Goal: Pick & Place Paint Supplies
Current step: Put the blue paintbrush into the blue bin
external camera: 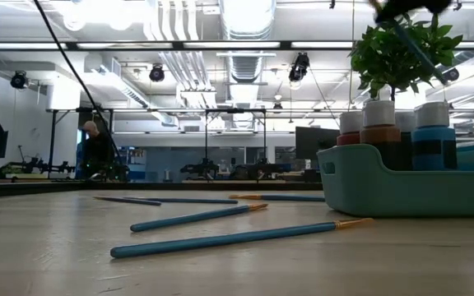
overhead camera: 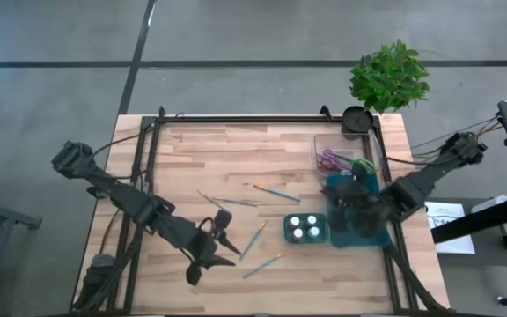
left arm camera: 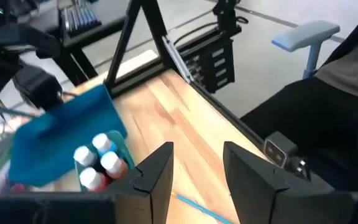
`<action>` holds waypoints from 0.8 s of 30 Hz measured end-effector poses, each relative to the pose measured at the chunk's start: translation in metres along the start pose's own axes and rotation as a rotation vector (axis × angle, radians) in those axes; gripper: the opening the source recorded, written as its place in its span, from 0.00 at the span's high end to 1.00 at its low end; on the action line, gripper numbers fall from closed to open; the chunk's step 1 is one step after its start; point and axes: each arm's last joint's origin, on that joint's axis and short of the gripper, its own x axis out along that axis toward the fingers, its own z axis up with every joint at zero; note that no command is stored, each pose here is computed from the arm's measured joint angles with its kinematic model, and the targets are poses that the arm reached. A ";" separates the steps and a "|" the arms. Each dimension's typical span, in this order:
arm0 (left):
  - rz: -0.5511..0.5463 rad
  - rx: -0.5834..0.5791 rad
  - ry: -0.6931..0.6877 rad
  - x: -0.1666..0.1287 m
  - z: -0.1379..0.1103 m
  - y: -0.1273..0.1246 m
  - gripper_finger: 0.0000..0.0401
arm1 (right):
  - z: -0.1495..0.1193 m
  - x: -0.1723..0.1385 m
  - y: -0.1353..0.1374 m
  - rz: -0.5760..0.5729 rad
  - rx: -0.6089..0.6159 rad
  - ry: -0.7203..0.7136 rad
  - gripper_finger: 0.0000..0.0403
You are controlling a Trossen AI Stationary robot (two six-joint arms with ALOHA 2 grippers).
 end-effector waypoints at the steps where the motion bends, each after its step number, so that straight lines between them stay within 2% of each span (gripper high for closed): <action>1: -0.001 -0.014 0.008 0.000 -0.003 0.000 0.64 | -0.003 0.005 -0.003 -0.022 0.010 0.066 0.95; 6: -0.003 -0.074 0.054 0.003 -0.015 -0.004 0.64 | -0.024 0.019 -0.011 -0.190 0.039 0.307 0.95; 11: 0.014 -0.093 0.085 0.005 -0.025 -0.005 0.64 | -0.050 0.027 -0.003 -0.214 0.077 0.448 0.95; 16: 0.062 -0.103 0.123 0.006 -0.031 -0.005 0.64 | -0.078 0.035 -0.010 -0.280 0.108 0.536 0.95; 24: 0.061 -0.111 0.140 0.005 -0.032 -0.005 0.64 | -0.099 0.045 -0.015 -0.301 0.123 0.583 0.95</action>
